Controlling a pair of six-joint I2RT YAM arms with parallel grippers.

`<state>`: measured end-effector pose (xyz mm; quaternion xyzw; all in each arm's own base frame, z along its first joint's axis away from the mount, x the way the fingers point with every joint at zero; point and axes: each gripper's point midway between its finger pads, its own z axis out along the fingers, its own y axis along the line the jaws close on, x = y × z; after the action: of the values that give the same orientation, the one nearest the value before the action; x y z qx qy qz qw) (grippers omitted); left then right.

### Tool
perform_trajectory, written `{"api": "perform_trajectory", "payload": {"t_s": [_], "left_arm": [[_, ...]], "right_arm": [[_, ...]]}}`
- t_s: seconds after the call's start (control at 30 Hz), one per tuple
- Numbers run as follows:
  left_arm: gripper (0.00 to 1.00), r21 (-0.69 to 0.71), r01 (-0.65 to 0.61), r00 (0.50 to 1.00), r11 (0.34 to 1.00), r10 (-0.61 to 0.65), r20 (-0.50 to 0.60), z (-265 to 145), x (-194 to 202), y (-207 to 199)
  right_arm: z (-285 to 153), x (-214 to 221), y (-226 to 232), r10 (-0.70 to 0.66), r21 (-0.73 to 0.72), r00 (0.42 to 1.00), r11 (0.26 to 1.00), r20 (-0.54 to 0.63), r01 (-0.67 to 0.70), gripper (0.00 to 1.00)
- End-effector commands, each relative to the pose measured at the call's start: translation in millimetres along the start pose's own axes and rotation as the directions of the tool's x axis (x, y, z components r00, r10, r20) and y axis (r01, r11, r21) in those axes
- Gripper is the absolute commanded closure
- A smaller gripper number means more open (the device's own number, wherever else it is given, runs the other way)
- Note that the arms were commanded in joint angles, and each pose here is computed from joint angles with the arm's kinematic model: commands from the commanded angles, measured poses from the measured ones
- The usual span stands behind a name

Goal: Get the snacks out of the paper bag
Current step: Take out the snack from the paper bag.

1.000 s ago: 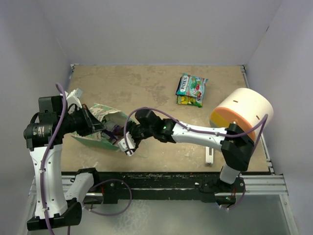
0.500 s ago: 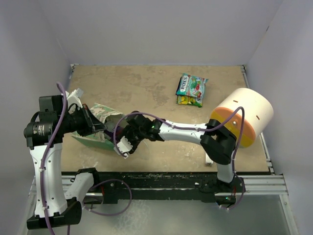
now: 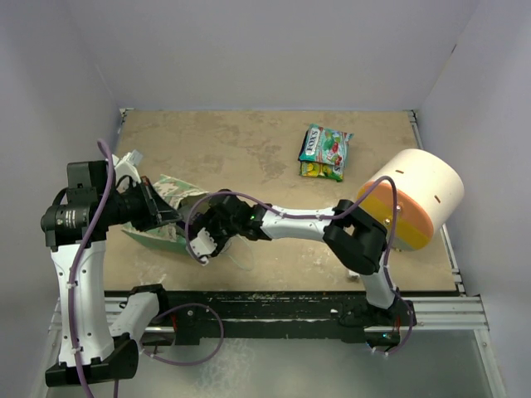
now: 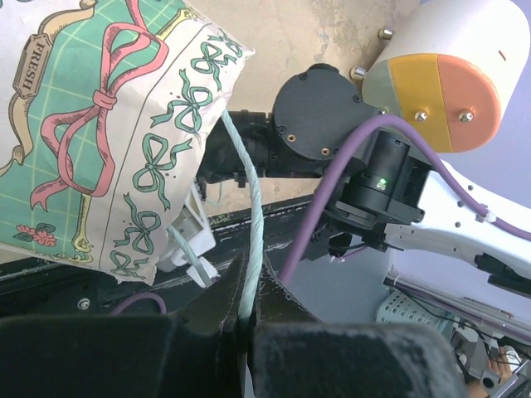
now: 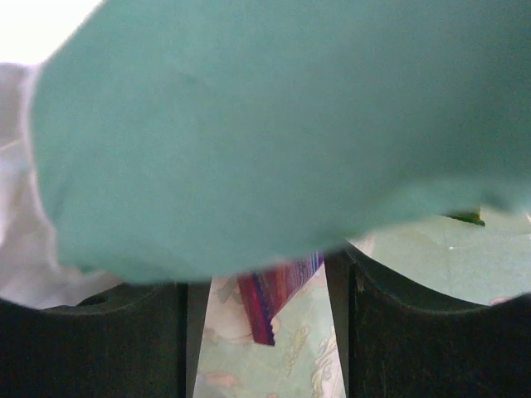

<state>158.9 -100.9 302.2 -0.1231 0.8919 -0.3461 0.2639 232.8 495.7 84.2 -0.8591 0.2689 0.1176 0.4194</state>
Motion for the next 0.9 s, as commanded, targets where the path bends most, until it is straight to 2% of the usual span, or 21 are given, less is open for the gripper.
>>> {"api": "perform_trajectory", "payload": {"t_s": [0.0, 0.13, 0.23, 0.3, 0.47, 0.5, 0.87], "left_arm": [[1.0, 0.036, -0.056, 0.998, 0.998, 0.055, 0.019, -8.0, -3.5, -11.7], [1.0, 0.036, -0.063, 0.998, 0.997, 0.063, 0.015, -9.7, -3.5, -13.0], [1.0, 0.032, -0.068, 0.998, 0.997, 0.068, 0.013, -10.7, -3.4, -12.9], [1.0, 0.029, -0.07, 0.997, 0.997, 0.07, 0.014, -11.3, -3.4, -12.7], [1.0, 0.018, -0.071, 0.997, 0.997, 0.071, 0.023, -12.8, -3.5, -11.7], [1.0, 0.014, -0.07, 0.997, 0.997, 0.07, 0.024, -12.5, -3.8, -11.1], [1.0, -0.032, -0.055, 0.996, 0.998, 0.057, 0.074, -13.4, -10.3, -5.0]], "right_arm": [[4.1, -5.7, -44.8, -0.015, 0.152, 1.0, 0.988, 0.006, 0.013, 0.42], [11.9, -2.5, -60.6, -0.02, 0.207, 1.0, 0.978, -0.002, 0.02, 0.44], [16.8, -5.3, -65.6, -0.016, 0.223, 1.0, 0.975, 0.02, 0.011, 0.51], [15.1, -7.9, -70.6, -0.016, 0.24, 0.999, 0.971, 0.03, 0.008, 0.6], [-1.8, -24.8, -85.8, 0.013, 0.292, 0.996, 0.956, 0.092, -0.04, 0.97], [-5.6, -27.1, -87.1, 0.012, 0.295, 0.995, 0.955, 0.096, -0.04, 1.0], [-58.3, -53.0, -87.9, 0.046, 0.32, 0.988, 0.943, 0.148, -0.092, 1.0]]}}
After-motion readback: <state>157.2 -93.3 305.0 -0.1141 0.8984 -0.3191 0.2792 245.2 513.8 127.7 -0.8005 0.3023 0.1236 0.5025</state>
